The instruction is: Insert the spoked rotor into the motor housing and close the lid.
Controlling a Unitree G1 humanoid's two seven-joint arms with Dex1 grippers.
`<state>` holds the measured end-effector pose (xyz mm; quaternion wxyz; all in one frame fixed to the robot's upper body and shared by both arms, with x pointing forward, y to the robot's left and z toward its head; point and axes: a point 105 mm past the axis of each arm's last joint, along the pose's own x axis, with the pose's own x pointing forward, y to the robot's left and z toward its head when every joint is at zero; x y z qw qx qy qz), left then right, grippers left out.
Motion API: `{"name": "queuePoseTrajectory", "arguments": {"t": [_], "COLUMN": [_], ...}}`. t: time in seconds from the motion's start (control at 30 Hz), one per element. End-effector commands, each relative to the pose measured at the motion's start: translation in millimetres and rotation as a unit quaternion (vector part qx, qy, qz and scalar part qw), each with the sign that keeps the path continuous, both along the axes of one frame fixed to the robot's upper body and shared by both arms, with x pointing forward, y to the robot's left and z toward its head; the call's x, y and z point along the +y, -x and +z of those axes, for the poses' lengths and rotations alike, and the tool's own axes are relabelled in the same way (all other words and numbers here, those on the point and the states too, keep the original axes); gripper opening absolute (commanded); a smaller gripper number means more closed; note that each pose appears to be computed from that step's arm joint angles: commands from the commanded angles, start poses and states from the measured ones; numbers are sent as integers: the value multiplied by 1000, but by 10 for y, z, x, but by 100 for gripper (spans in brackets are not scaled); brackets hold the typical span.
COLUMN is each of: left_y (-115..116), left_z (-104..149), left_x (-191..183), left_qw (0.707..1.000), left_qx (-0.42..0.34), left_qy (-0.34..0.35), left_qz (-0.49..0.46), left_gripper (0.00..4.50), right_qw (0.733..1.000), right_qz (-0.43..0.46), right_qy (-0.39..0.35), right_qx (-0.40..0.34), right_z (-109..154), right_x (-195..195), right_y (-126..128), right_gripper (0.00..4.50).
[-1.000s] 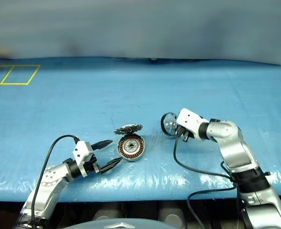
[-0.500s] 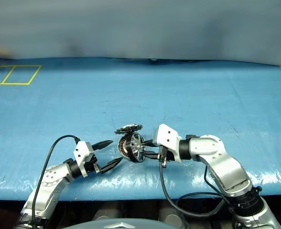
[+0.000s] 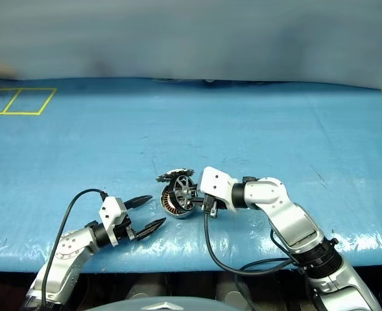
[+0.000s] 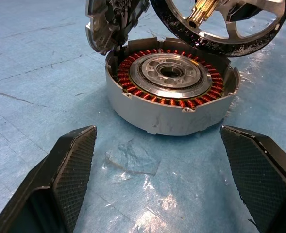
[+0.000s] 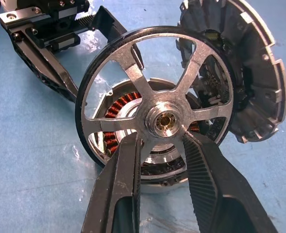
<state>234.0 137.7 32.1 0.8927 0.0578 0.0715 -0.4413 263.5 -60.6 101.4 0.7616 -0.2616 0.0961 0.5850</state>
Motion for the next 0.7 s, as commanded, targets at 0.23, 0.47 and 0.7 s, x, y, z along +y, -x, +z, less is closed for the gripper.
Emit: {"name": "queuePoseTrajectory", "arguments": {"t": [0.23,0.47,0.7], "left_y": [-11,-23,-25], "left_z": [115,118,123], "left_x": [-50,-45,-40], "left_qw": [1000,1000,1000], "left_qx": [-26,-27,-27], "left_qy": [5,5,4], "left_qz": [-7,-6,-6], "left_gripper": [433,433,433], "right_qw": [999,998,998], "right_qz": [21,31,24], "right_qy": [20,33,15], "right_qx": [-43,-43,-51], "right_z": [101,93,144], "right_x": [9,-8,18], "right_y": [-43,-52,-81], "right_gripper": [113,113,113]}}
